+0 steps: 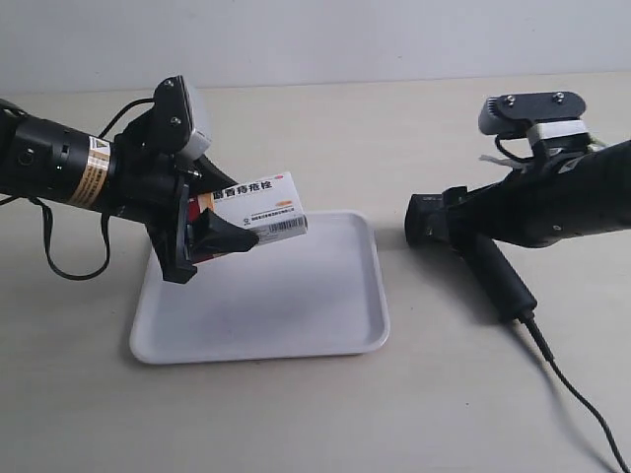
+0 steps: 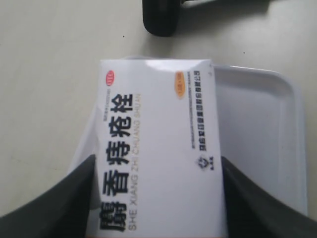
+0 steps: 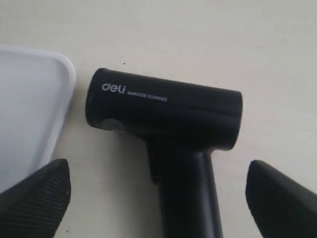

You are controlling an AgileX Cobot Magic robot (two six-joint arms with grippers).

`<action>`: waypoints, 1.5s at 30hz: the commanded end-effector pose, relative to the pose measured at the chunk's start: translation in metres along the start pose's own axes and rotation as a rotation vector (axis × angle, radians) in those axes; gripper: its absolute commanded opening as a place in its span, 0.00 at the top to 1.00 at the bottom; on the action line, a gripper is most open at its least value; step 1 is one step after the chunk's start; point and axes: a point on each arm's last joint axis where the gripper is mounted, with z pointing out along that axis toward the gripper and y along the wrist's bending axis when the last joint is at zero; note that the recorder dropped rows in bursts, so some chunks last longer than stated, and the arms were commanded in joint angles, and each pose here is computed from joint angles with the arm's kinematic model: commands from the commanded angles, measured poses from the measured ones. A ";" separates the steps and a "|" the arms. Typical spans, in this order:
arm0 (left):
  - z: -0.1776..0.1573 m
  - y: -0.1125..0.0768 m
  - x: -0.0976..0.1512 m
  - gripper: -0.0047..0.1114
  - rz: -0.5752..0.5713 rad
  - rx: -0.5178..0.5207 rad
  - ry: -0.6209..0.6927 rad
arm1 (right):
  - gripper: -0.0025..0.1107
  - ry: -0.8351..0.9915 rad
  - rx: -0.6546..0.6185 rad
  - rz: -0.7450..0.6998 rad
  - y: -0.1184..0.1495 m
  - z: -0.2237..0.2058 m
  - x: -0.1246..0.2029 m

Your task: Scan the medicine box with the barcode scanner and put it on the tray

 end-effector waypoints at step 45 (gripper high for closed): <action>0.020 0.001 0.043 0.96 -0.096 0.098 0.043 | 0.98 -0.024 0.053 -0.382 -0.004 0.022 -0.014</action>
